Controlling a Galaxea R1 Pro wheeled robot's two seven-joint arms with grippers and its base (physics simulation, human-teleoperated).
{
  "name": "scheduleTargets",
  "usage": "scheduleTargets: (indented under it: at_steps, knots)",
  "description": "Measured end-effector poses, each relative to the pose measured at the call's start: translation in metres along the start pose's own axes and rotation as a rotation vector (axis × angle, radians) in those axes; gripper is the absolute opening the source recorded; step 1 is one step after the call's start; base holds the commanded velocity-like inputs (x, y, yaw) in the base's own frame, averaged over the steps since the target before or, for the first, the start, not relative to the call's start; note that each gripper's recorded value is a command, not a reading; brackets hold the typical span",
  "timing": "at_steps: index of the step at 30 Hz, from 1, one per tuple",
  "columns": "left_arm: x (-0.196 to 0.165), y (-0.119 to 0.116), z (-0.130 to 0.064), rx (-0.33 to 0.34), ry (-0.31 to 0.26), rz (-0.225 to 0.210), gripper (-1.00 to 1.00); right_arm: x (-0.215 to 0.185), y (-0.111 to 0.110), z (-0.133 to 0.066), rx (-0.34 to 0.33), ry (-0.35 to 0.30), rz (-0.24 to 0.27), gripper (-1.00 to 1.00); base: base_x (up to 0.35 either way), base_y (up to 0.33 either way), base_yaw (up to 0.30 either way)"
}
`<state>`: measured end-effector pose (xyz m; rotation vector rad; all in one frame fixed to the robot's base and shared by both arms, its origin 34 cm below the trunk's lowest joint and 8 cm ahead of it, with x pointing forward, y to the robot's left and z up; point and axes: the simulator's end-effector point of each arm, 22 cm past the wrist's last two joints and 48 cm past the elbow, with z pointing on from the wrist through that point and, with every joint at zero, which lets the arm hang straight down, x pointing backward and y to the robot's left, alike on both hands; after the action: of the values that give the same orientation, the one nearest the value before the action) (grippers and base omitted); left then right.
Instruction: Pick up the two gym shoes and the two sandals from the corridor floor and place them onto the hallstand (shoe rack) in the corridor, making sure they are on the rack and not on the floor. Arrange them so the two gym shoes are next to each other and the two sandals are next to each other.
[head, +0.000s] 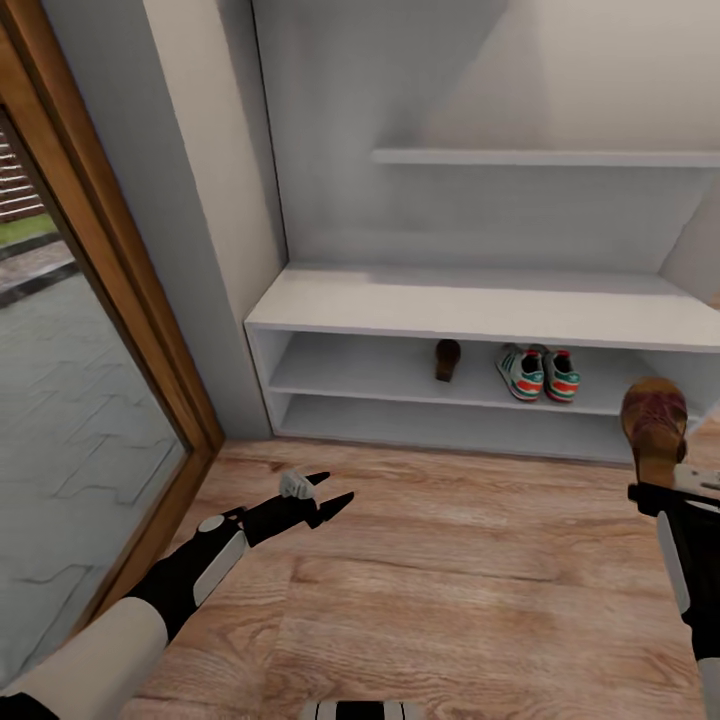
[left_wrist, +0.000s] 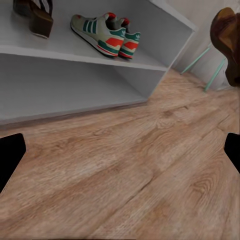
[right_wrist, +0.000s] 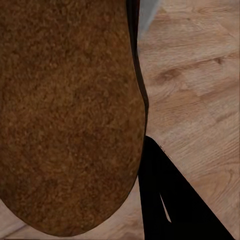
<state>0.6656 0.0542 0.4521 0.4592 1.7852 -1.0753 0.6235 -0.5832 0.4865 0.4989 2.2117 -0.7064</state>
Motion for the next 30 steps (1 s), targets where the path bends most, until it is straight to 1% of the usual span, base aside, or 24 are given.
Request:
scheduleTargets:
  at_steps: [5, 7, 9, 10, 12, 14, 16, 18, 20, 24, 25, 26, 28, 29, 30]
  knots:
    - [0.002, -0.004, 0.003, 0.010, 0.000, -0.003, 1.00, 0.002, 0.004, 0.001, -0.003, 0.002, -0.008, -1.00, 0.000, 0.000, 0.251]
    - [0.002, -0.009, 0.007, 0.023, -0.003, -0.007, 1.00, 0.003, 0.004, 0.001, -0.005, 0.003, -0.010, -1.00, 0.000, 0.000, 0.252]
    - [0.004, -0.023, 0.014, 0.068, -0.006, -0.014, 1.00, 0.003, 0.005, 0.002, -0.005, 0.004, -0.011, -1.00, 0.000, 0.000, 0.253]
    - [0.005, -0.037, 0.016, 0.118, -0.005, -0.016, 1.00, 0.004, 0.005, 0.002, -0.006, 0.005, -0.011, -1.00, 0.000, 0.000, 0.253]
    - [0.007, -0.056, 0.016, 0.198, -0.003, -0.019, 1.00, 0.005, 0.006, 0.003, -0.008, 0.007, -0.012, -1.00, 0.000, 0.000, 0.253]
    - [0.008, -0.066, 0.014, 0.245, -0.002, -0.022, 1.00, 0.007, 0.010, 0.003, -0.015, 0.011, -0.011, -1.00, 0.000, 0.000, 0.253]
    - [0.009, -0.068, 0.014, 0.254, -0.001, -0.023, 1.00, 0.009, 0.013, 0.003, -0.019, 0.014, -0.011, -1.00, 0.000, 0.000, 0.253]
    - [0.010, -0.069, 0.014, 0.259, 0.000, -0.025, 1.00, 0.014, 0.031, 0.000, -0.049, 0.021, -0.013, -1.00, 0.000, 0.000, 0.217]
    - [0.011, -0.069, 0.014, 0.261, 0.001, -0.026, 1.00, 0.017, 0.052, -0.004, -0.081, 0.021, -0.033, -1.00, 0.000, 0.000, 0.099]
    - [0.011, -0.069, 0.014, 0.261, 0.000, -0.027, 1.00, 0.019, 0.098, -0.016, -0.155, 0.007, -0.112, -1.00, 0.000, 0.000, 0.029]
    - [0.011, -0.069, 0.014, 0.261, 0.000, -0.027, 1.00, 0.021, 0.104, -0.017, -0.161, 0.008, -0.129, -1.00, 0.000, 0.000, 0.007]
    - [0.011, -0.069, 0.014, 0.262, 0.000, -0.028, 1.00, 0.046, 0.130, -0.018, -0.203, 0.050, -0.179, -1.00, 0.000, 0.000, 0.004]
    - [0.011, -0.069, 0.014, 0.262, 0.000, -0.028, 1.00, 0.094, 0.164, -0.021, -0.255, 0.140, -0.230, -1.00, 0.000, 0.000, 0.002]
    - [0.011, -0.069, 0.014, 0.262, 0.000, -0.028, 1.00, 0.119, 0.179, -0.024, -0.279, 0.189, -0.246, -1.00, 0.000, 0.000, 0.001]
    - [0.011, -0.068, 0.013, 0.261, 0.000, -0.028, 1.00, 0.136, 0.191, -0.028, -0.296, 0.223, -0.258, -1.00, 0.000, 0.000, 0.000]
